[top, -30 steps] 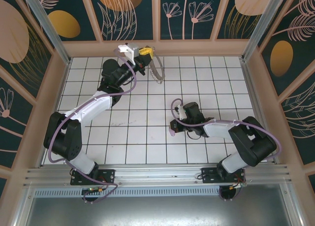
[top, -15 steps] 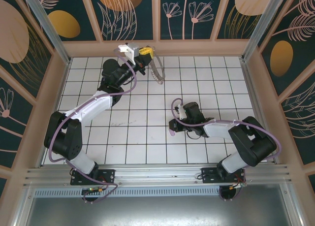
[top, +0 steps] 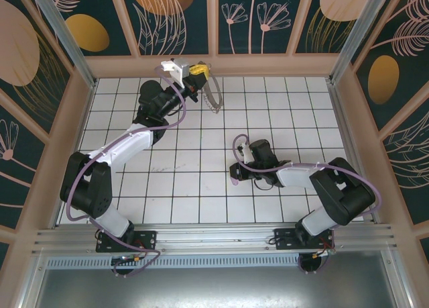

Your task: Put the keys on the keyring

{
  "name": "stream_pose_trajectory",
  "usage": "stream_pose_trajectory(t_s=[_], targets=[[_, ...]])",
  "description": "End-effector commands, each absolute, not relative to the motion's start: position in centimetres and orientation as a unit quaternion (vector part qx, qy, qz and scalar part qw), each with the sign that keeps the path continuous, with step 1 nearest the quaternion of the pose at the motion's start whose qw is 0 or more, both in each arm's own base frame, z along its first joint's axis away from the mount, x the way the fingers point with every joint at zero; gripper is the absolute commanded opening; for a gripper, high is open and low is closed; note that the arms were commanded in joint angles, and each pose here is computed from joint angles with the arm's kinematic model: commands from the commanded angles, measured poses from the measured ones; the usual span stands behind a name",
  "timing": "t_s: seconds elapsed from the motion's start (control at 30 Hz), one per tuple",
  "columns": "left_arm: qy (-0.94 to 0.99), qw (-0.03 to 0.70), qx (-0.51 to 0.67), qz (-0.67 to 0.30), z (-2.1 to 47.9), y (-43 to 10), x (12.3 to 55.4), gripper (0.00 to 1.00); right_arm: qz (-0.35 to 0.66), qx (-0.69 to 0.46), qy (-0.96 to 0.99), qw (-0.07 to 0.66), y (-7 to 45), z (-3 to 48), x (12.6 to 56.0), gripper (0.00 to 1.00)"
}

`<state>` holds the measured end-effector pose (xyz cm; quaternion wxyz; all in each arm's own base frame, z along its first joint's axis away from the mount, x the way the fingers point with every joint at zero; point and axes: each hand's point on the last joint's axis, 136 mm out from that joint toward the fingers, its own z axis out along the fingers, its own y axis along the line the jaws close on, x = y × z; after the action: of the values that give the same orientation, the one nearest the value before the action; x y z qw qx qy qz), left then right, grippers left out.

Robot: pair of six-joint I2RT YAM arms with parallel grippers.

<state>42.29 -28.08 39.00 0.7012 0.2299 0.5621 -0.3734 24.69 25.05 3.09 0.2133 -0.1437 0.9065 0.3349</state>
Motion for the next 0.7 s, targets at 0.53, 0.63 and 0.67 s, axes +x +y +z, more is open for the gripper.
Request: stream_pose_trajectory(t_s=[0.53,0.63,0.67], targets=[[0.517,0.728,0.230,-0.387,42.1,-27.7,41.6,0.00,0.341,-0.149,0.898,0.236,25.0,5.1,25.1,0.00],[0.517,0.728,0.230,-0.387,42.1,-27.7,41.5,0.00,0.350,-0.151,0.890,0.251,25.2,6.7,25.3,0.00],[0.518,0.728,0.229,-0.387,42.1,-27.6,41.5,0.00,0.352,-0.152,0.888,0.254,25.2,7.1,25.4,0.00]])
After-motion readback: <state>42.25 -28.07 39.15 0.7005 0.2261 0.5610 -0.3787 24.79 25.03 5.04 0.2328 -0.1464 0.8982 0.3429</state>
